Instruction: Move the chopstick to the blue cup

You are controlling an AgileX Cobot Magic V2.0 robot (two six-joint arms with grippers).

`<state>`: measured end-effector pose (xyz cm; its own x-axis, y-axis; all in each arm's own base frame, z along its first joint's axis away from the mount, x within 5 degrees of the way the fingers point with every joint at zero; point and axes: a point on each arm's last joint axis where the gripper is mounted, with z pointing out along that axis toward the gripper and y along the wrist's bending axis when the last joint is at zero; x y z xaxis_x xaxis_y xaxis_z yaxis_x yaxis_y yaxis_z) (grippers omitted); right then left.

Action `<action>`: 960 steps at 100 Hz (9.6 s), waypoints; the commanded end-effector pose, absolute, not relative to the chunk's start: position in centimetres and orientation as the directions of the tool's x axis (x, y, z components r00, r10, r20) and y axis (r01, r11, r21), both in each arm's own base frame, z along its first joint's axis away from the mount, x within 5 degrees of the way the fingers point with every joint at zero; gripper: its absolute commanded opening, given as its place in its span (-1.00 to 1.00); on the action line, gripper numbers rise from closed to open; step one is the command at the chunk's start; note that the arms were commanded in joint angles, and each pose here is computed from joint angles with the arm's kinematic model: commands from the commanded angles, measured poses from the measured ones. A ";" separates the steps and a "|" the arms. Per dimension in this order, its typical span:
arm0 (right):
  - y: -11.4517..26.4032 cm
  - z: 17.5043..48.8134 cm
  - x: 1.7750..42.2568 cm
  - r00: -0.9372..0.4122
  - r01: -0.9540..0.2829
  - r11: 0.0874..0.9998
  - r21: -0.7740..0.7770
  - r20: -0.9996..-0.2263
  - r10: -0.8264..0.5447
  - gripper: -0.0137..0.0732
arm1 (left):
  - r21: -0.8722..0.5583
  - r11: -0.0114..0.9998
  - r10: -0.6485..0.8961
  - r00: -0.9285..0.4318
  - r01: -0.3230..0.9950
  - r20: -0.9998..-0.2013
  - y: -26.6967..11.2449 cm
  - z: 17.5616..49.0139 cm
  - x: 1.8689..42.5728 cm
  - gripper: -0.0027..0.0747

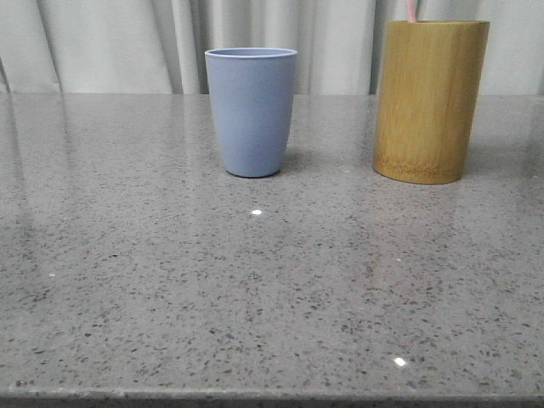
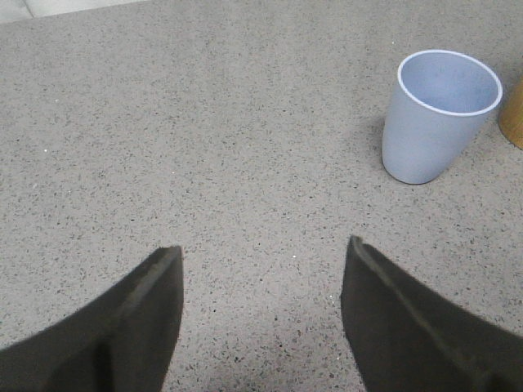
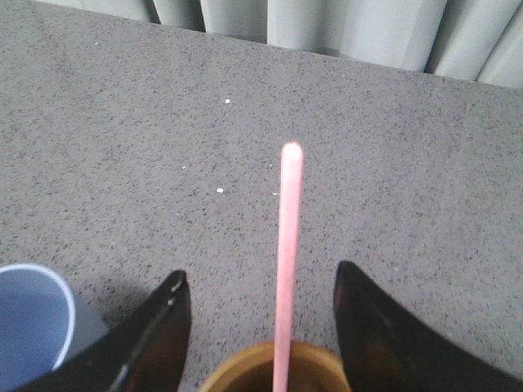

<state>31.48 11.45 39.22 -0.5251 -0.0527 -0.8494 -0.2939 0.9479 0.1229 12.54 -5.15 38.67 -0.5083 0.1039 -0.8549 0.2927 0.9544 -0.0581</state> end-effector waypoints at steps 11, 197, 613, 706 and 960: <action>11.6 41.4 32.4 -0.397 -0.305 0.947 0.104 -0.917 -0.027 0.26 | -0.075 0.948 0.066 -0.421 0.308 -0.905 -5.3 40.2 12.5 0.16; 11.1 43.9 31.8 -0.264 -0.310 0.950 0.049 -0.964 -0.036 -0.80 | -0.075 0.948 0.066 -0.421 0.308 -0.905 -5.3 40.2 12.5 0.16; 0.9 35.4 10.7 -0.055 -0.077 0.995 0.060 -0.997 0.056 -0.85 | -0.063 0.947 0.029 -0.281 0.315 -0.959 -3.9 35.9 10.2 -0.98; 0.5 30.7 6.0 0.024 -0.081 0.995 0.060 -0.998 0.062 -0.85 | -0.079 0.946 -0.027 -0.165 0.315 -0.986 -0.9 31.5 4.5 -0.98; 0.5 30.7 6.0 0.025 -0.081 0.995 0.060 -0.998 0.062 -0.85 | -0.115 0.992 -0.114 0.041 -0.041 -0.993 0.2 20.4 5.4 -0.98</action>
